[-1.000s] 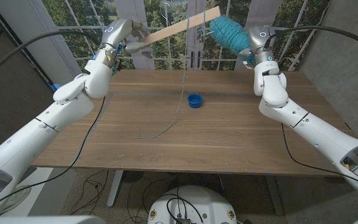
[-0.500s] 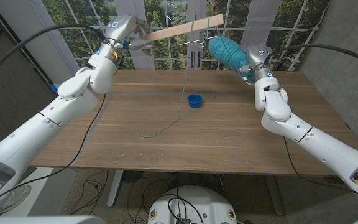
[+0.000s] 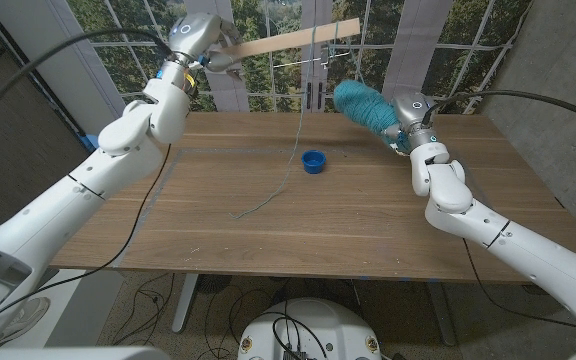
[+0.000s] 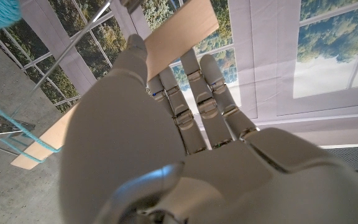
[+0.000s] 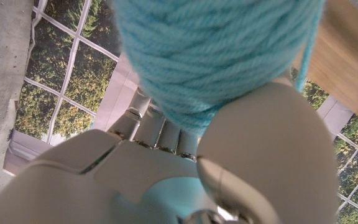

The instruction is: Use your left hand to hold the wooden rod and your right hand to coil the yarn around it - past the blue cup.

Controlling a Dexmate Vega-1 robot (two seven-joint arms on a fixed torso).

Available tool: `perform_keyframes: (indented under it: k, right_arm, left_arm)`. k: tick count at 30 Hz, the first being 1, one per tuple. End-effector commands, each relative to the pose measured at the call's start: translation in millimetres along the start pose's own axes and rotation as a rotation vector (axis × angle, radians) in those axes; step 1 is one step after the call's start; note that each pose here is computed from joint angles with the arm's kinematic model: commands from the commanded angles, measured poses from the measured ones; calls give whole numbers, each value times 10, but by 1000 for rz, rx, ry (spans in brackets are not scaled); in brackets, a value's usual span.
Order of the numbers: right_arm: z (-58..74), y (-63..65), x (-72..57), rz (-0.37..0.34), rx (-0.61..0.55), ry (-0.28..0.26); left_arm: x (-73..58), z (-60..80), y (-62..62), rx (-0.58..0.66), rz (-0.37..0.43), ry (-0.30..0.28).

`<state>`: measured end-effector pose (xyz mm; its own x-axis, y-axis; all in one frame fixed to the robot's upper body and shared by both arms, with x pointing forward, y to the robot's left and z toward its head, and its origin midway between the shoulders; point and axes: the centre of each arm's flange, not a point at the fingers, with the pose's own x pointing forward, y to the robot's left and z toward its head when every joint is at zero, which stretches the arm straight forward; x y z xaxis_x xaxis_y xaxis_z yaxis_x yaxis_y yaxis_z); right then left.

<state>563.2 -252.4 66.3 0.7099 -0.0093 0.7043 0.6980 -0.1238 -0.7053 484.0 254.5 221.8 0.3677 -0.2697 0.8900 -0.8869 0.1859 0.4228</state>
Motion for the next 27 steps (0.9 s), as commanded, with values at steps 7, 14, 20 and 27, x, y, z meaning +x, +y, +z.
perform_keyframes:
  k: [7, 14, 20, 27]
  right_arm:
    - [25, 168, -476, 9, 39, -19]
    - [57, 98, -659, 16, 62, -37]
    - [66, 21, -791, 26, 76, -52]
    - [62, -21, -957, 24, 87, -70]
  left_arm:
    - [115, 40, -4, 63, 57, 89]
    - [162, 55, -11, 85, 57, 110]
    - [173, 57, -15, 87, 49, 111]
    - [205, 52, -16, 84, 40, 121]
